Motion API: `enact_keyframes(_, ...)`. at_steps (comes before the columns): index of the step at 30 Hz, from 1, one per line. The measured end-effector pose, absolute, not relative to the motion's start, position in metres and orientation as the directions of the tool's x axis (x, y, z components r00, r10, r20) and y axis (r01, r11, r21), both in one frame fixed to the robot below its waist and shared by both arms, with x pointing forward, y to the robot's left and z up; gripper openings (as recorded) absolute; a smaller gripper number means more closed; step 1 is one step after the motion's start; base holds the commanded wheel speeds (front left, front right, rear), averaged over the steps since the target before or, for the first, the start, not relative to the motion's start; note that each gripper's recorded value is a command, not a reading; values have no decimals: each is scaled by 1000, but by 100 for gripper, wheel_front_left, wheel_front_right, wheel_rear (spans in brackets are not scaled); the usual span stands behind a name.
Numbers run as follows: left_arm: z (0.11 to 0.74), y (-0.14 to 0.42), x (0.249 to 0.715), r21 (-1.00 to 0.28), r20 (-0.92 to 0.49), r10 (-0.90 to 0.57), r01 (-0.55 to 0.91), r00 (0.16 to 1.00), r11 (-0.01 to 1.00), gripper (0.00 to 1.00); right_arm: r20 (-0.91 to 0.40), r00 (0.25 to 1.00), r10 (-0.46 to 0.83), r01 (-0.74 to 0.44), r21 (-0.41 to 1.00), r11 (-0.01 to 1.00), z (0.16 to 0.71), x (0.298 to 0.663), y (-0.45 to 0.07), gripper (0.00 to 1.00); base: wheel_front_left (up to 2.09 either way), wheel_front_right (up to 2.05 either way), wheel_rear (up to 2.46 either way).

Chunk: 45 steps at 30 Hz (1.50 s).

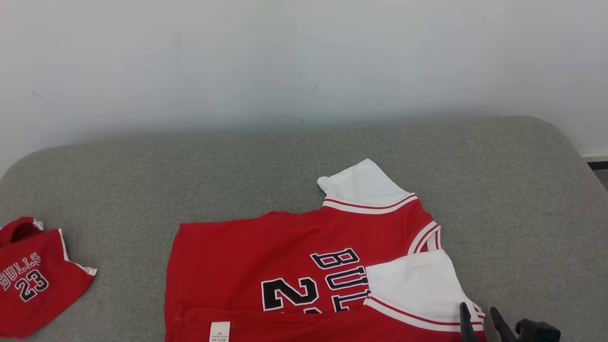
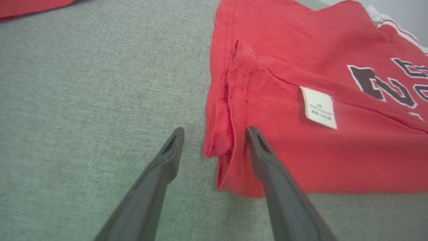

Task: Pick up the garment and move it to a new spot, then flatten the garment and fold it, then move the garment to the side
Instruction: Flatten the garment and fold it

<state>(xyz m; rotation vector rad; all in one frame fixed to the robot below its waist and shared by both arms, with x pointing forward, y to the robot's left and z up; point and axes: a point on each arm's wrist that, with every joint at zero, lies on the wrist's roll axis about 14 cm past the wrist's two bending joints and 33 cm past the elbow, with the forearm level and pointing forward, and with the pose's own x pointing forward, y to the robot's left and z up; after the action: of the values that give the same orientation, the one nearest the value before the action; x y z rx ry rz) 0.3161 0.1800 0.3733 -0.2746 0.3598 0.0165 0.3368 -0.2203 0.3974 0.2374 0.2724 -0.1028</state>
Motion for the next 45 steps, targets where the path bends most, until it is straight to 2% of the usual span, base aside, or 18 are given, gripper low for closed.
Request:
enact_keyframes(11, 396, 187, 342, -227, -276, -11, -54, 961, 972, 100, -192, 979, -72, 107, 178, 978, 424, 359, -222, 100, 0, 0, 0)
enact_keyframes(21, 430, 185, 409, -163, -197, -52, 20, 979, 986, 100, -146, 989, -9, 33, 162, 986, 439, 393, -200, 100, 0, 0, 0)
enact_keyframes(32, 437, 175, 471, -83, -348, -131, 108, 928, 991, 100, -126, 988, 92, -84, 67, 994, 467, 457, -181, 100, 0, 0, 0)
enact_keyframes(39, 431, 160, 491, -43, -512, -198, 205, 836, 978, 100, -238, 962, 137, -144, -14, 989, 480, 502, -173, 100, 0, 0, 0)
enact_keyframes(45, 431, 159, 499, -42, -593, -232, 257, 771, 965, 100, -313, 936, 162, -199, -90, 976, 491, 528, -167, 100, 0, 0, 0)
